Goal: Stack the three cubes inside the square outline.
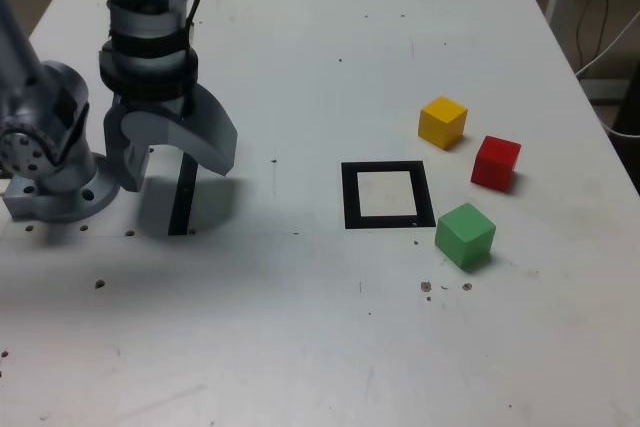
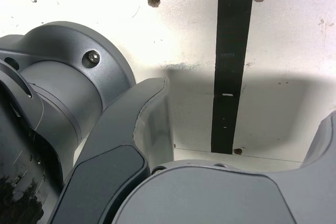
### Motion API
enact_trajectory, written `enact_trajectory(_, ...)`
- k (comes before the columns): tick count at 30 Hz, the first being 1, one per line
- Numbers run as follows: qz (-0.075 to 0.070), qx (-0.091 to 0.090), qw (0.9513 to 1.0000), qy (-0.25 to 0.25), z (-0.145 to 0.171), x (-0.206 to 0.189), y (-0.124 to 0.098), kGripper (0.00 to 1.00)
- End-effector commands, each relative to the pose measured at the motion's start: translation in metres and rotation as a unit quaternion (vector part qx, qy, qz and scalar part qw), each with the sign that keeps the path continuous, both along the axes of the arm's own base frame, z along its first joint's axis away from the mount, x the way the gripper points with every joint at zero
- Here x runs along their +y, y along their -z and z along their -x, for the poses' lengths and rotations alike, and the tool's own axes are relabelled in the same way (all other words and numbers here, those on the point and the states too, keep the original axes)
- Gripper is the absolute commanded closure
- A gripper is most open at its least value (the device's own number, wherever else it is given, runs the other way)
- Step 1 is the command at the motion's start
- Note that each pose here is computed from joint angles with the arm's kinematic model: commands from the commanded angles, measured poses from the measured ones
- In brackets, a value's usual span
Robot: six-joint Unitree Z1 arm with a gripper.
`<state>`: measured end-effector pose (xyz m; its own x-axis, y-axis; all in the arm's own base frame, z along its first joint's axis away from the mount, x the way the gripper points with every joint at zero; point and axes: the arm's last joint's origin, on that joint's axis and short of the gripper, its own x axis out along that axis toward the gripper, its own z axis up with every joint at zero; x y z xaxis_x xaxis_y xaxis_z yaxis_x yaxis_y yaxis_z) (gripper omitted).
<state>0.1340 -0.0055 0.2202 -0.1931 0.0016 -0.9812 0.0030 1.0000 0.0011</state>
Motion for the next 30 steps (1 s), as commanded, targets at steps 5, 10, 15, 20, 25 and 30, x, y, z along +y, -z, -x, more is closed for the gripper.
enact_trajectory(5,0.000,0.001,1.0000,-0.002,-0.001,0.000,0.000,0.01)
enact_trajectory(10,0.000,0.000,1.0000,-0.002,-0.001,0.000,0.000,0.01)
enact_trajectory(15,0.000,0.000,1.0000,-0.002,-0.001,0.000,0.000,0.01)
enact_trajectory(20,0.000,0.003,1.0000,-0.001,-0.003,0.000,0.000,0.01)
enact_trajectory(25,-0.001,0.005,1.0000,0.000,-0.009,0.000,0.001,0.01)
enact_trajectory(30,-0.001,0.002,1.0000,0.001,-0.021,0.000,0.000,0.01)
